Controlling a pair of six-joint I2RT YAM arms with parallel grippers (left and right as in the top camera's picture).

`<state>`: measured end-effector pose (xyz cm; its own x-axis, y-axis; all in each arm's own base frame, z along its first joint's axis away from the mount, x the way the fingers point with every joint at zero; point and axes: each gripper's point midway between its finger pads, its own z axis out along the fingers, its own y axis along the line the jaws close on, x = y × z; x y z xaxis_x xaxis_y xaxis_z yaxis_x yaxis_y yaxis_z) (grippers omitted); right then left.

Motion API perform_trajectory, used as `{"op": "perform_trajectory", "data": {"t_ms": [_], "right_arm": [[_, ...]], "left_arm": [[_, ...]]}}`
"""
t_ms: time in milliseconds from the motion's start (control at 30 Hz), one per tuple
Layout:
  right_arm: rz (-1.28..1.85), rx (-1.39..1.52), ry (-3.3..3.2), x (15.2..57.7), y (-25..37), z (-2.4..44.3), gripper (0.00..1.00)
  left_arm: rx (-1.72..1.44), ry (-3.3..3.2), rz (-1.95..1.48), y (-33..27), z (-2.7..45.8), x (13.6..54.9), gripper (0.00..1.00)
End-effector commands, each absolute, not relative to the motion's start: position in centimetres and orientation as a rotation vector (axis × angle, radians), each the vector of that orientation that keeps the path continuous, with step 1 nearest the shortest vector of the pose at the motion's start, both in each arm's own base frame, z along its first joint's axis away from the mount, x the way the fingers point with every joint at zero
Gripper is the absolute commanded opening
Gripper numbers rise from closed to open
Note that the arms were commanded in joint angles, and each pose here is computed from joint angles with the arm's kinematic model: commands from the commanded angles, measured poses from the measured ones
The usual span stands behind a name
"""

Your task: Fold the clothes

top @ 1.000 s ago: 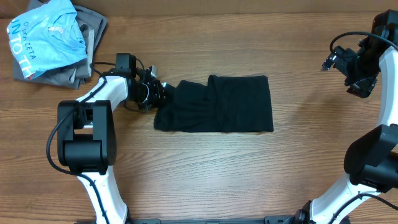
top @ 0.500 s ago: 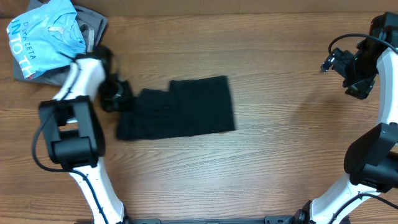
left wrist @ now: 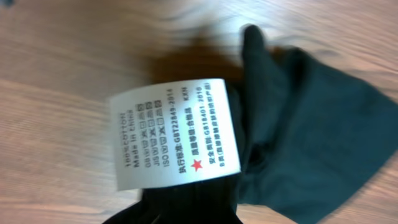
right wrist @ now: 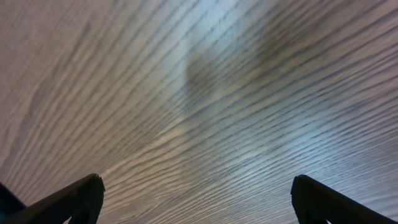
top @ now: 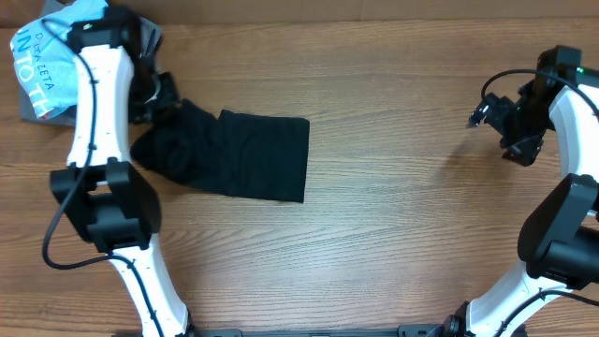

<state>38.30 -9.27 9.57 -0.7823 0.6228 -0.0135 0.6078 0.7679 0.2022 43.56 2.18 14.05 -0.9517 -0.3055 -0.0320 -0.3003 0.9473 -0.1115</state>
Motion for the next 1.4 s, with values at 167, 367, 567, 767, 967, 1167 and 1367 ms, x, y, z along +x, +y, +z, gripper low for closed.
{"op": "perform_trajectory", "data": {"t_ms": [167,367,567,767,967,1167,1367], "right_arm": [[0.336,1.006,2.906,37.4,-8.3,7.6,1.0],[0.337,1.007,2.911,37.3,-8.2,7.6,1.0],[0.337,1.009,2.914,37.2,-8.2,7.6,1.0],[0.359,1.008,2.913,37.3,-8.0,7.6,1.0],[0.36,1.008,2.912,37.3,-8.0,7.6,1.0],[0.361,1.008,2.912,37.3,-8.0,7.6,1.0],[0.36,1.007,2.912,37.3,-8.0,7.6,1.0]], "left_arm": [[-0.073,2.998,-0.264,-9.3,16.4,44.6,0.04],[0.054,3.0,-0.283,-14.5,13.9,44.2,0.04],[0.163,3.024,-0.298,-17.9,10.9,42.9,0.04],[0.204,3.047,-0.342,-20.6,8.8,41.5,0.04],[0.265,3.063,-0.361,-22.3,8.1,40.2,0.15],[0.325,3.061,-0.45,-24.5,8.3,39.2,0.43],[0.46,2.958,-0.547,-26.1,10.4,40.3,0.33]]}}
